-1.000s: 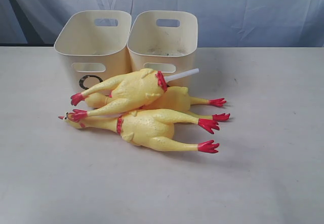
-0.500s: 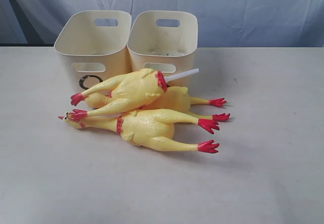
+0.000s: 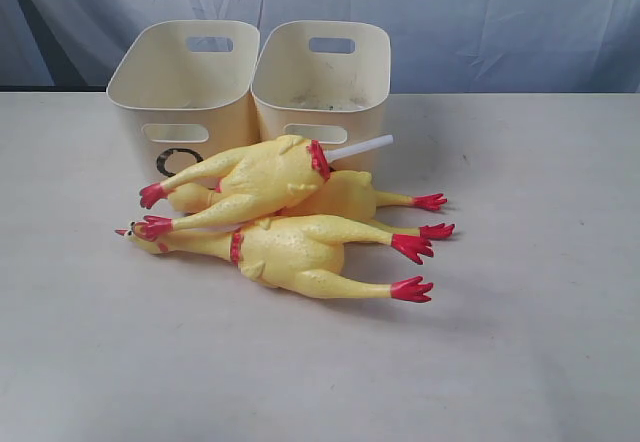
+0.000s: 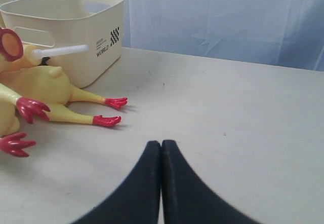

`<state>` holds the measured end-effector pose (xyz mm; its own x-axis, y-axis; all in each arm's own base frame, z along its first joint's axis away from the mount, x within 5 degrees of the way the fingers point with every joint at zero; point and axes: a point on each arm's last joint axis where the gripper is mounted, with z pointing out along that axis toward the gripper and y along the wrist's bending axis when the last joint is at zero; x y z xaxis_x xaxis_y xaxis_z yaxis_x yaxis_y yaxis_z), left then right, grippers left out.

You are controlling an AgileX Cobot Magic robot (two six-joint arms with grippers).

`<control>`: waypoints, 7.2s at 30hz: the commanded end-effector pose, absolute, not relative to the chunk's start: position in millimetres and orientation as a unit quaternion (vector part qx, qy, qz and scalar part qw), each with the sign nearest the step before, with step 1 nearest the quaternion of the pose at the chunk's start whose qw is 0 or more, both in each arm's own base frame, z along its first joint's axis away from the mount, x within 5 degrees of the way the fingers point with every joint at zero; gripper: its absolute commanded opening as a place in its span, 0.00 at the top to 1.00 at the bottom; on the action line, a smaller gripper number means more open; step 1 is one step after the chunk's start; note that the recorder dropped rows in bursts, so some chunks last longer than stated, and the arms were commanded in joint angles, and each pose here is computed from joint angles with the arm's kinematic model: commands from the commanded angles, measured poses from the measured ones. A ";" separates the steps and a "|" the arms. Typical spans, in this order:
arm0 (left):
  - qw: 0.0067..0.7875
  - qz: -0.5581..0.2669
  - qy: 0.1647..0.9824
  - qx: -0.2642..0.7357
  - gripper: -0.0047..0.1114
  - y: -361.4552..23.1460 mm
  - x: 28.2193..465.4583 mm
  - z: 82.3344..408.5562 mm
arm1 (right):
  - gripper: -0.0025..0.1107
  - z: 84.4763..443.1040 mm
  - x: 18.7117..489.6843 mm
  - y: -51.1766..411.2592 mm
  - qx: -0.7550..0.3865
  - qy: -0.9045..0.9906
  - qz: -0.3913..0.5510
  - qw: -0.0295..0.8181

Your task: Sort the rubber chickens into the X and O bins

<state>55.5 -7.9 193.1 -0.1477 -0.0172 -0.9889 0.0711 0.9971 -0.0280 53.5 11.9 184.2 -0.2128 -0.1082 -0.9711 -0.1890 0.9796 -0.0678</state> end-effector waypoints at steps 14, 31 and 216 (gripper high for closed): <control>0.658 -0.164 0.731 -0.082 0.96 -12.9 55.4 197.9 | 0.99 186.3 53.3 11.6 -0.095 0.772 0.031 0.628; 0.674 -0.185 0.714 -0.045 0.96 -19.5 53.6 266.7 | 0.99 186.3 53.3 11.6 -0.095 0.772 0.031 0.628; 0.348 -0.222 0.849 0.329 0.96 -80.1 241.2 292.1 | 0.99 247.0 319.4 203.8 -0.238 0.866 0.228 0.376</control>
<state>239.4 -79.6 289.8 -0.5517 0.4043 -0.7295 0.7143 0.6805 -0.1631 316.4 202.5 248.1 -0.6083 -0.2428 -0.7557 -0.5864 0.7791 0.2217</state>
